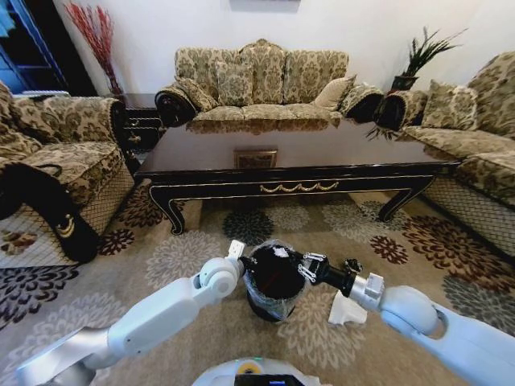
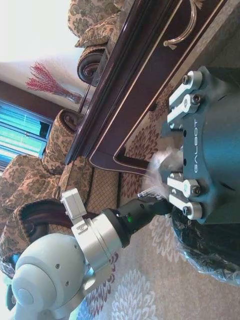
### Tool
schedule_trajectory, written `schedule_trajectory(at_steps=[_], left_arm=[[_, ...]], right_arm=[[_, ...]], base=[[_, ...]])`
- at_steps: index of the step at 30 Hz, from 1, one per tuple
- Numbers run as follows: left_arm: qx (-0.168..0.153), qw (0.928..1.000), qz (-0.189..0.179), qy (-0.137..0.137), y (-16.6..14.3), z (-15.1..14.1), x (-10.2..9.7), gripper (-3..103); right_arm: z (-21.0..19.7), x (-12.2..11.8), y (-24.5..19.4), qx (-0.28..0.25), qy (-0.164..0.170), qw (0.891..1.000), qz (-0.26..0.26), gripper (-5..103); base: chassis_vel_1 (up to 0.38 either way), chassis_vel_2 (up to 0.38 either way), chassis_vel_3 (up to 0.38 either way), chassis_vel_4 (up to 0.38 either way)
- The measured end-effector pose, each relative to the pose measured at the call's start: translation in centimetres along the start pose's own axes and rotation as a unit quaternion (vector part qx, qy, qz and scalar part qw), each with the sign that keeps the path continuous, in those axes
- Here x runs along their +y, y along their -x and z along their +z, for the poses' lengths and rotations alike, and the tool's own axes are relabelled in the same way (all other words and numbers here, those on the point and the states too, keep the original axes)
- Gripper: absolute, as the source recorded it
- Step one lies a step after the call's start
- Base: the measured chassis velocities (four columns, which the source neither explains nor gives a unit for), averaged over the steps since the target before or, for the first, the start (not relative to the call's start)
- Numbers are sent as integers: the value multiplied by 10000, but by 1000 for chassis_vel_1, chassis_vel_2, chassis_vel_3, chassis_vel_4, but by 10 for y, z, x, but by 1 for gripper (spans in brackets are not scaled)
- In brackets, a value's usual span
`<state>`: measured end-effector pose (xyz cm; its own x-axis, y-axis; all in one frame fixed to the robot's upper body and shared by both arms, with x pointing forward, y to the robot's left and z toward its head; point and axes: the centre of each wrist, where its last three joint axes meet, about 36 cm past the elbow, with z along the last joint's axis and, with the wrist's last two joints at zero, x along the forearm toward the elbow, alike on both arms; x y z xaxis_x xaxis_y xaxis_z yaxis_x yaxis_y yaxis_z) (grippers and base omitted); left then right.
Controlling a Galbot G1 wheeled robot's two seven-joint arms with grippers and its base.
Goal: Move to the front of the table and pick up the trash from the floor, then place it into the trash bin.
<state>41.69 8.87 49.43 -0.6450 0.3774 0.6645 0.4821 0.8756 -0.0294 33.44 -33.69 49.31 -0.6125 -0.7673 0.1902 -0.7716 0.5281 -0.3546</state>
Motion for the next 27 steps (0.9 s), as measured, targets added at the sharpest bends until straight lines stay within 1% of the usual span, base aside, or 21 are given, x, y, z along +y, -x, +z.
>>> schedule_trajectory(at_steps=[1, 3, 4, 5, 6, 7, 10, 12, 16, 18, 19, 21, 25, 27], left_arm=[[-4, 10000, 7, -2, 0, 0, 0, 3], [-4, 10000, 9, -3, 0, 0, -1, 3], [-3, 10000, 13, -5, 0, 0, -1, 3], [-3, 10000, 14, -6, 0, 0, 0, 3], [-1, 10000, 14, -7, 0, 0, 0, 3], [-1, 10000, 14, -7, 0, 0, 0, 3], [0, 10000, -9, -37, 1, -1, 2, 3], [5, 10000, -16, -50, 1, 0, 3, 3], [28, 9998, -104, -142, 1, 5, 13, 3], [36, 9998, -131, -169, 1, 6, 16, 3], [45, 9996, -185, -224, 0, 8, 21, 3], [44, 9994, -222, -258, -1, 9, 25, 3], [40, 9985, -378, -400, -7, 14, 40, 3], [38, 9982, -409, -426, -8, 15, 43, 3]], right_arm=[[0, -1, 0, 6, -7, 10000, 2, 41], [0, -1, 0, 10, -9, 10000, 5, 41], [1, -2, -1, 19, -9, 10000, 12, 51], [1, -2, -1, 24, -8, 10000, 17, 51], [1, -2, -1, 26, -6, 10000, 19, 57], [1, -2, -1, 26, -6, 10000, 19, 57], [4, -1, -1, 48, 29, 10000, 29, 73], [4, -1, -1, 46, 40, 10000, 33, 73], [6, 1, -1, 4, 127, 9998, 138, 95], [6, 1, -1, -6, 154, 9997, 183, 95], [7, 0, -3, -12, 211, 9994, 273, 100], [8, -1, -3, -8, 231, 9992, 324, 100], [17, -9, -7, -3, 237, 9980, 589, 100], [18, -11, -7, -6, 242, 9976, 644, 100]], base=[[0, 0, 0, 0], [0, 0, 0, 0], [0, 0, 0, 0], [0, 0, 0, 0], [0, 0, 0, 0], [0, 0, 0, 0], [0, 0, 0, 0], [0, 0, 0, 0], [0, 0, 0, 0], [0, 0, 0, 0], [0, 0, 0, 0], [0, 0, 0, 0], [0, 0, 0, 0], [0, 0, 0, 0]])
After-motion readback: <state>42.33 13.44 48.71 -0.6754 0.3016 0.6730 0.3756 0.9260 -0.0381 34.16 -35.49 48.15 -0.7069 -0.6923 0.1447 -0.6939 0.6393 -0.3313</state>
